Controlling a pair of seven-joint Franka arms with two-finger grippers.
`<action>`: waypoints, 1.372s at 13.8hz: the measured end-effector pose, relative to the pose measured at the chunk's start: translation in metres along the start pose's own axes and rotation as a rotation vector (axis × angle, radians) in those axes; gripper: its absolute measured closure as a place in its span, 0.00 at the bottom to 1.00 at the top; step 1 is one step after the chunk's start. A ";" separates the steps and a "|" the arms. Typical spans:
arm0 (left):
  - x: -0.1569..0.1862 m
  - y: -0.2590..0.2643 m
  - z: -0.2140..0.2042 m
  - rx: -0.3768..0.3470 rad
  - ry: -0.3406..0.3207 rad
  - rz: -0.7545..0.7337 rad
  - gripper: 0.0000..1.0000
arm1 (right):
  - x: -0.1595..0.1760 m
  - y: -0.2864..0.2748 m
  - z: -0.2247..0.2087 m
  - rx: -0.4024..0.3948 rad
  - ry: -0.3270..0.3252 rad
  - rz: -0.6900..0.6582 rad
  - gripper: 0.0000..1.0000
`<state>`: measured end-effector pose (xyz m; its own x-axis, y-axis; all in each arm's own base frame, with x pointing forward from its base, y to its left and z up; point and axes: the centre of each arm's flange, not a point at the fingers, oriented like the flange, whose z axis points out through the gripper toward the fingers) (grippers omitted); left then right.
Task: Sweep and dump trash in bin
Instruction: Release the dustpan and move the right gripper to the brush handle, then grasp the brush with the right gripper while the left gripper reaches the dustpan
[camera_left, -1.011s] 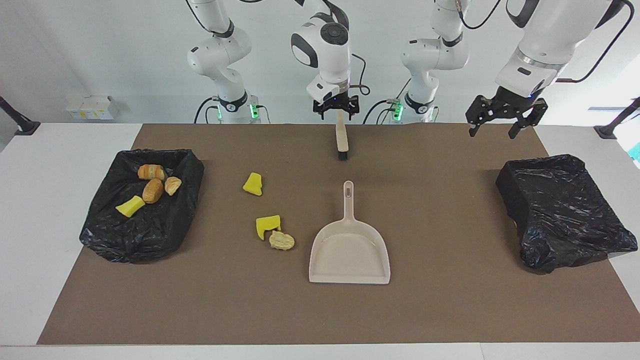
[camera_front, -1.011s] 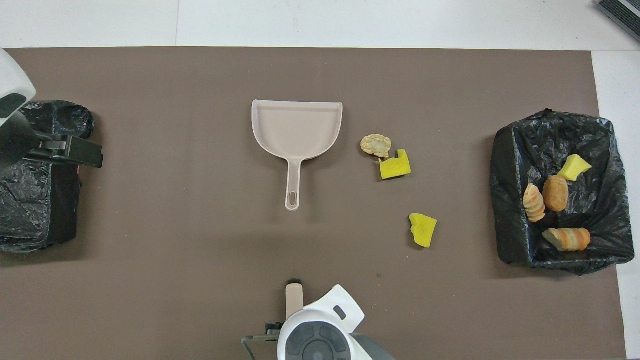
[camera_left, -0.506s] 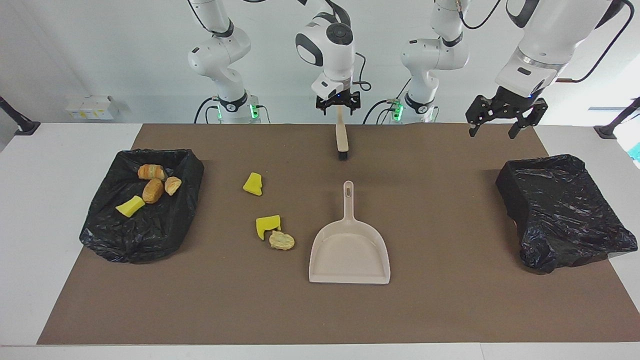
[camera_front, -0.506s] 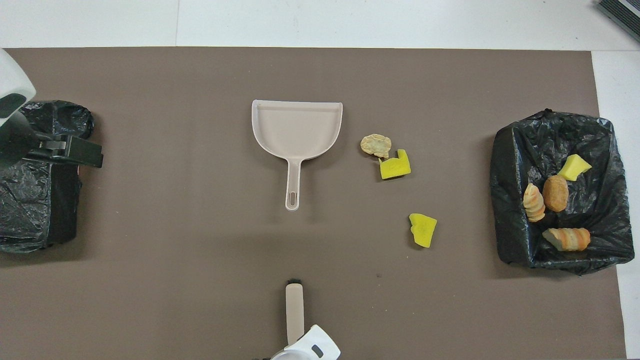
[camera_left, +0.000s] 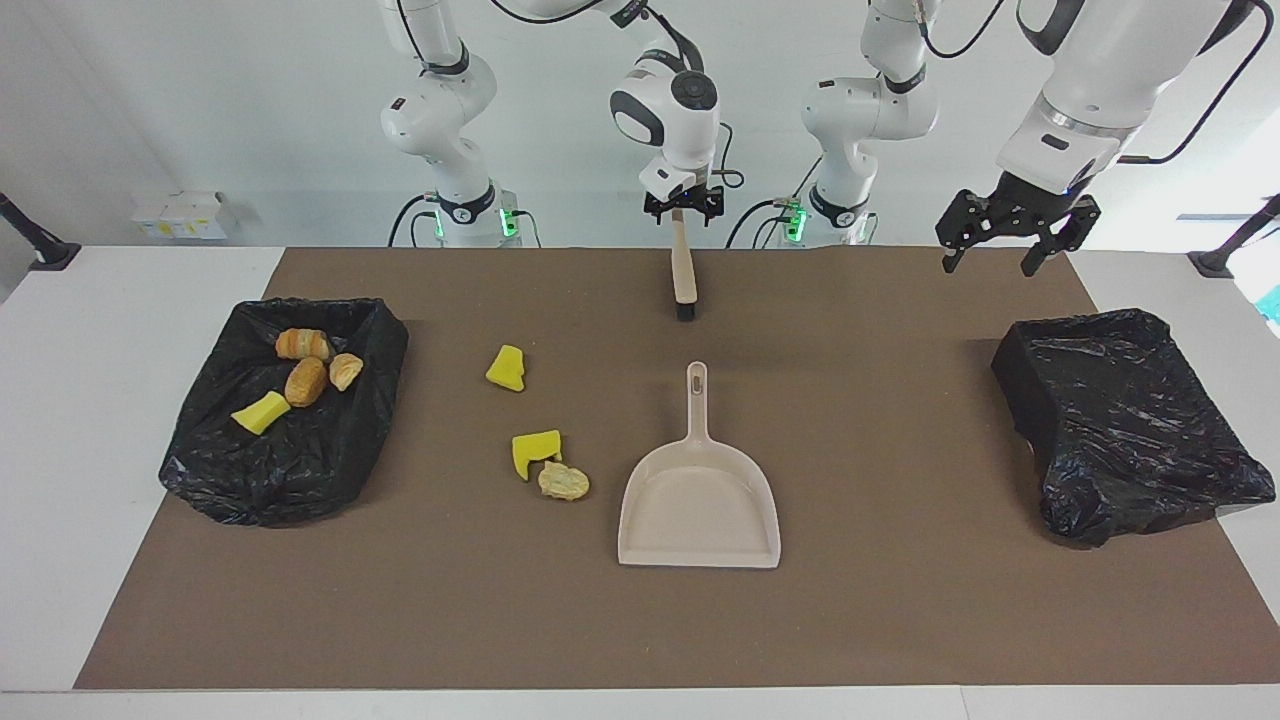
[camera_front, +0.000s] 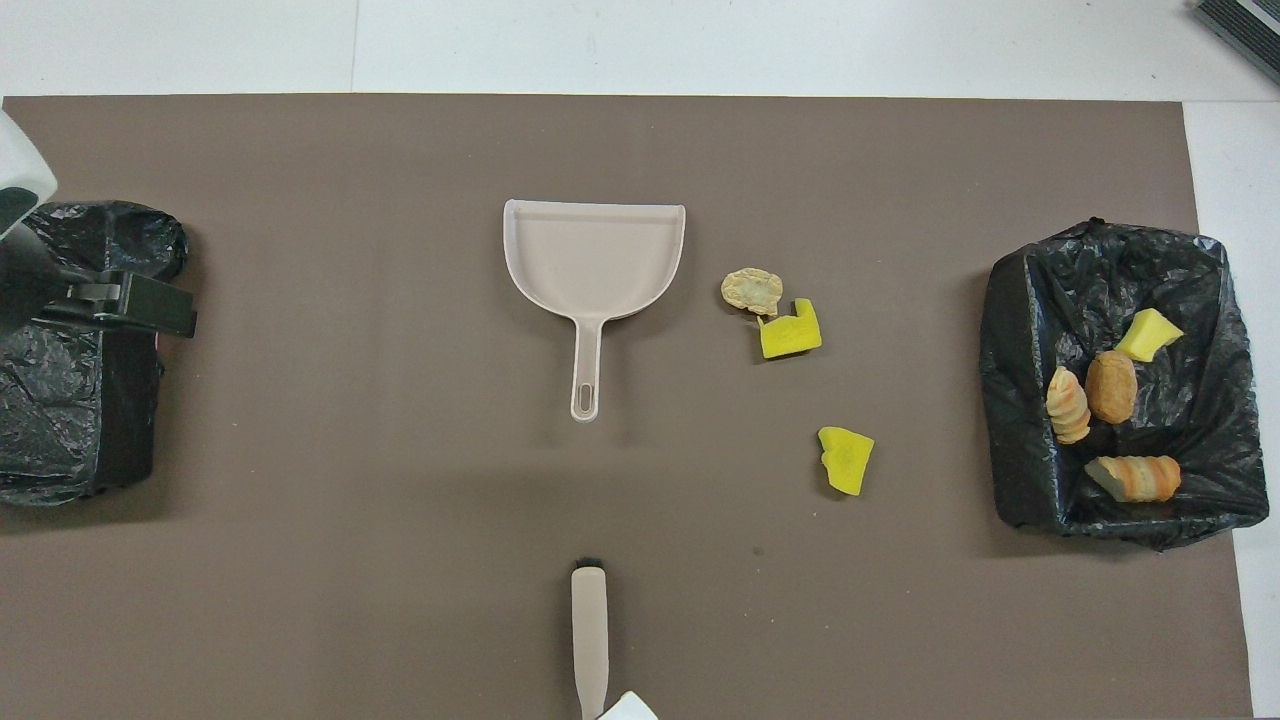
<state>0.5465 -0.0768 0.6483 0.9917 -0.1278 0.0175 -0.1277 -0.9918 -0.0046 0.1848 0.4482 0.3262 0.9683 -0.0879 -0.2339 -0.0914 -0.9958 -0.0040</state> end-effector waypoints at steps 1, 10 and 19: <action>-0.003 0.004 0.004 0.000 -0.010 0.007 0.00 | 0.000 0.000 -0.001 0.001 0.001 0.001 0.07; -0.016 0.136 0.090 -0.001 -0.032 0.124 0.00 | 0.032 0.010 -0.010 0.024 0.002 0.072 0.74; -0.029 0.210 0.147 -0.003 -0.032 0.206 0.00 | 0.141 0.071 -0.088 0.080 -0.024 0.265 0.74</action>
<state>0.4934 -0.2807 0.4999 0.9446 -0.3280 -0.0156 -0.3280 -0.9447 -0.0016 0.3353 0.3630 0.3787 0.9023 -0.3437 -0.2601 -0.3600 -0.9328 -0.0165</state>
